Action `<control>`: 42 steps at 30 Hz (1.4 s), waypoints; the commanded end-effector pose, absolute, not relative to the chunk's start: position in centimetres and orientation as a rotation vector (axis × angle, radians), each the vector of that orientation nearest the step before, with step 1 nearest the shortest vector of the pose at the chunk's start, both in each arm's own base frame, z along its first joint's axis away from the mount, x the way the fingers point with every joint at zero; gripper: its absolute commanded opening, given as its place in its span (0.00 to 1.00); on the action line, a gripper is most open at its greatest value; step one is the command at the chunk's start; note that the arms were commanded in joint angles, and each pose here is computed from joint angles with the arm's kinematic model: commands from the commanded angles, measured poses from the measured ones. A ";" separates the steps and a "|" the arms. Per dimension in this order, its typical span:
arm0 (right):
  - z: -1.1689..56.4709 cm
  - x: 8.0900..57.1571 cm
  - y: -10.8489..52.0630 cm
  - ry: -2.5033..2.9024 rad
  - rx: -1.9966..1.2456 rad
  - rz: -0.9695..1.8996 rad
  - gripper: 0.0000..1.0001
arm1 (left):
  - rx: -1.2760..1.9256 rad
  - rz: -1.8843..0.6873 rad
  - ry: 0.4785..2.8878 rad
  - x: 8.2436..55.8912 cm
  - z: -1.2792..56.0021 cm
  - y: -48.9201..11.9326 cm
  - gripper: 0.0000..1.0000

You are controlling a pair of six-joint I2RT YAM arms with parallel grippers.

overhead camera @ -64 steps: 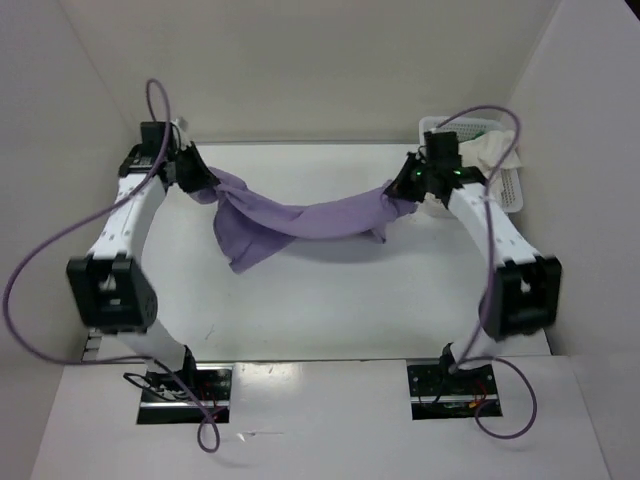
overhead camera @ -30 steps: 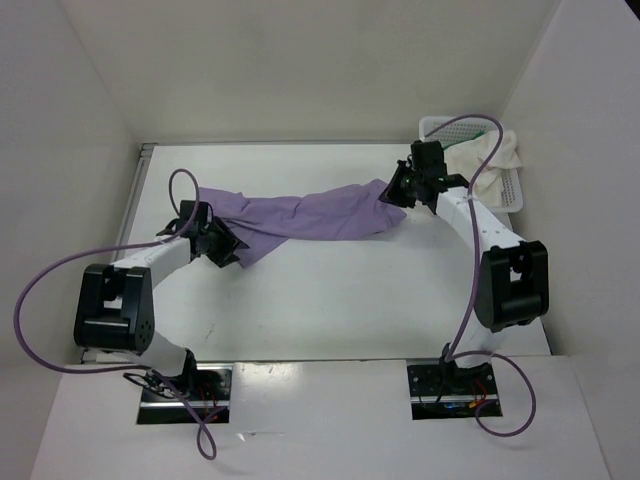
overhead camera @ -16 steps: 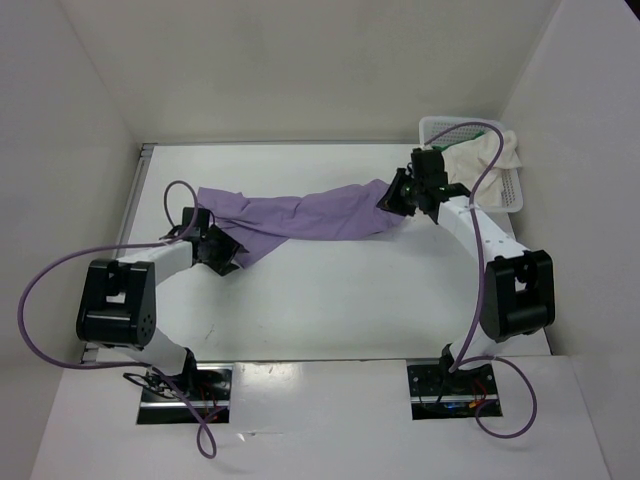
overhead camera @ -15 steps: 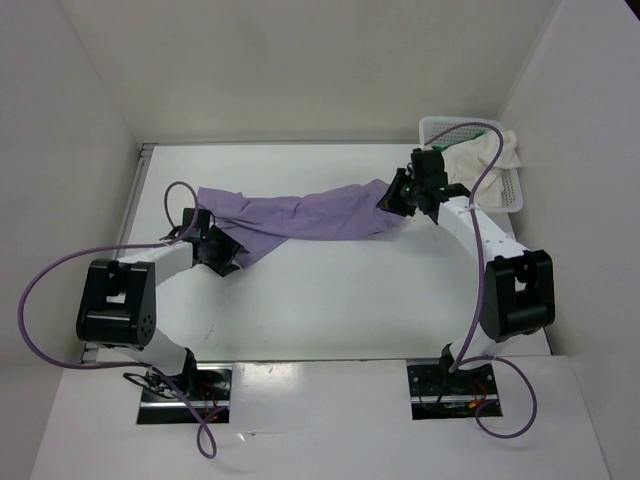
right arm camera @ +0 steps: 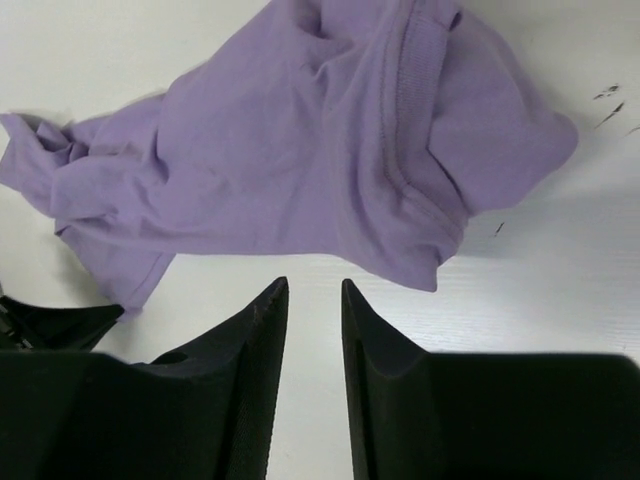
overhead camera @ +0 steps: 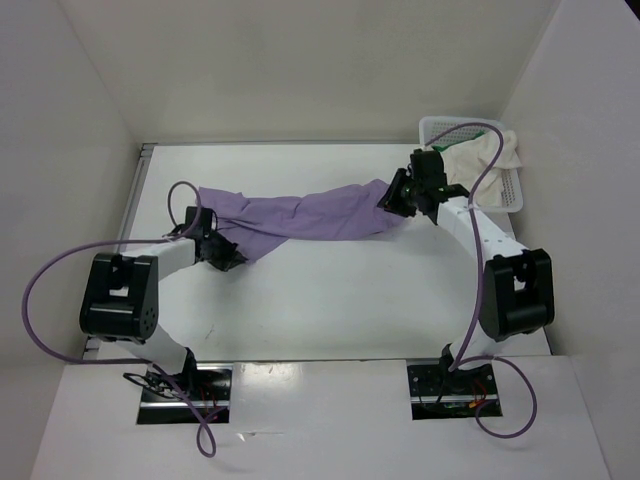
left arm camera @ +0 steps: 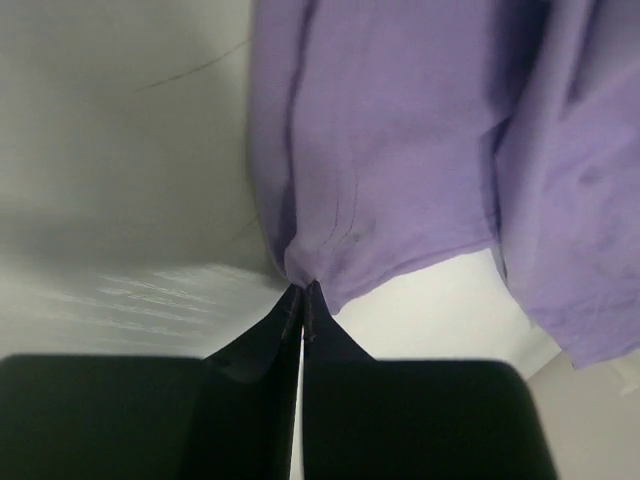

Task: Fold and stack the t-shirts
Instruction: Flatten out the tshirt

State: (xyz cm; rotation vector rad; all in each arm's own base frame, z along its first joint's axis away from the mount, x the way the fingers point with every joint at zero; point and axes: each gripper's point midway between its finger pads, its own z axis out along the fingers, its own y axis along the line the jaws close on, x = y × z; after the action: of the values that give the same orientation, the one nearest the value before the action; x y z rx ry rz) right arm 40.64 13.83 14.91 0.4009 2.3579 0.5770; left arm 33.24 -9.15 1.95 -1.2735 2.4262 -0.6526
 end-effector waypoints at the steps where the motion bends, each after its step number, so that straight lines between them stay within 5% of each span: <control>1: 13.2 42.0 13.0 2.356 0.388 0.474 0.36 | -1.143 -0.637 2.378 35.6 5.4 -8.4 0.00; 11: 8.5 42.8 13.1 2.460 0.363 0.312 0.51 | -0.913 -0.574 2.373 34.2 8.7 -5.9 0.00; 14: 8.4 43.7 13.7 2.449 0.350 0.322 0.35 | -0.896 -0.572 2.381 34.1 8.7 -5.7 0.00; 15: 8.5 44.2 13.9 2.437 0.348 0.327 0.20 | -0.879 -0.566 2.385 34.1 8.7 -5.7 0.00; 18: 8.8 44.0 15.0 2.456 0.321 0.375 0.00 | -0.832 -0.553 2.356 35.0 10.4 -5.4 0.00; 26: 17.3 38.5 15.8 2.375 0.270 0.478 0.00 | -0.772 -0.532 2.263 37.1 14.4 -3.9 0.00; 32: 29.0 34.7 16.8 2.200 0.192 0.696 0.00 | -0.797 -0.502 2.225 37.7 16.2 -1.2 0.00; 36: 26.9 37.8 15.4 2.221 0.235 0.747 0.00 | -0.828 -0.487 2.200 37.9 16.5 0.1 0.00; 40: 19.0 45.2 13.3 2.323 0.350 0.667 0.00 | -0.852 -0.449 2.209 37.8 16.0 0.6 0.00; 42: 19.4 49.0 13.3 2.297 0.350 0.629 0.01 | -0.841 -0.445 2.212 37.8 15.9 0.6 0.00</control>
State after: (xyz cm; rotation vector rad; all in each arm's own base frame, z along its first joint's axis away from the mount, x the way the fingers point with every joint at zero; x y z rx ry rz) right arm 44.44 13.23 22.95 0.3409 2.2563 0.6673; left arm 37.22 0.05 14.16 -0.8991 2.2500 -0.4763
